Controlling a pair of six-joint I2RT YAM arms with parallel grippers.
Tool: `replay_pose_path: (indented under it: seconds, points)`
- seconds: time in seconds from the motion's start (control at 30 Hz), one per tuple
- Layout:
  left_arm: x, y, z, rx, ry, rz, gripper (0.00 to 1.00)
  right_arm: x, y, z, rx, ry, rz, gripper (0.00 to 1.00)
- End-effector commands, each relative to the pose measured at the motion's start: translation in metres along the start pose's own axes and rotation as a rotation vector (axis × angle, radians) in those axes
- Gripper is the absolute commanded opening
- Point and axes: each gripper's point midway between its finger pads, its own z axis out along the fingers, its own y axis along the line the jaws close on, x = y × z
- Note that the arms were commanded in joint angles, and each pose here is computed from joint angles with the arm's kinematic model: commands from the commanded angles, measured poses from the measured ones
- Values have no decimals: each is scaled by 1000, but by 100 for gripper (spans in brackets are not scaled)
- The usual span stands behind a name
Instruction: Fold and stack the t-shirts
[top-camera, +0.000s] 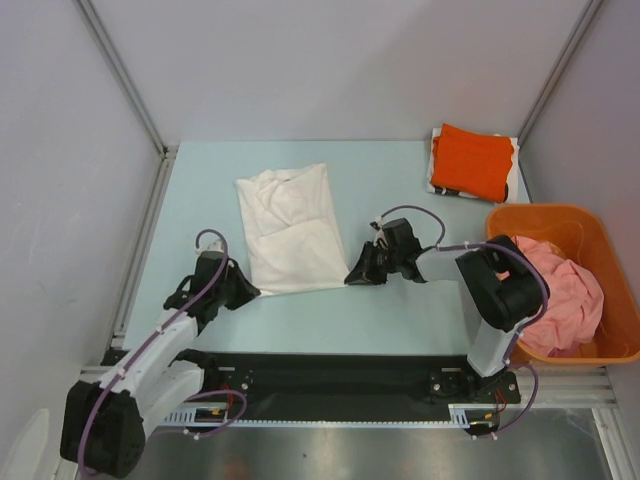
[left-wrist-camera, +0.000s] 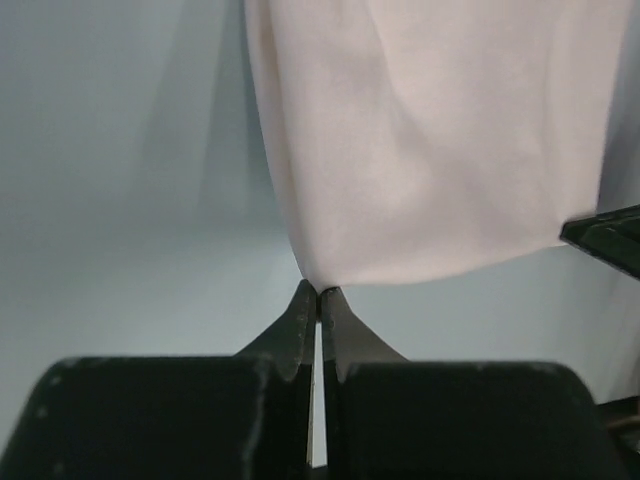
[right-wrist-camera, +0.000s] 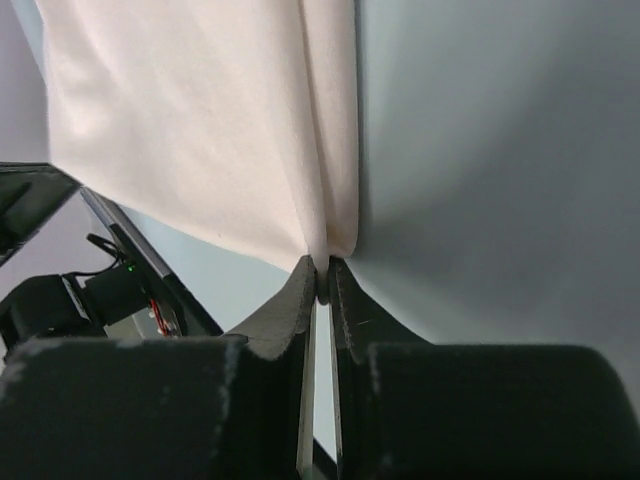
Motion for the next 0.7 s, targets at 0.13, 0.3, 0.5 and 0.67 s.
replay_pose_path:
  seconds: [0.13, 0.3, 0.5, 0.67]
  points:
    - [13, -33, -52, 128, 57, -37, 0, 41, 27, -44, 150, 6, -27, 0]
    - [16, -46, -90, 214, 44, -43, 0, 68, 33, -75, 246, -34, 2, 0]
    - [27, -48, -133, 247, 73, -16, 0, 104, 63, -110, 218, -53, -4, 0]
    - [23, -48, -150, 239, 57, 16, 0, 101, 80, -135, 212, -104, 0, 0]
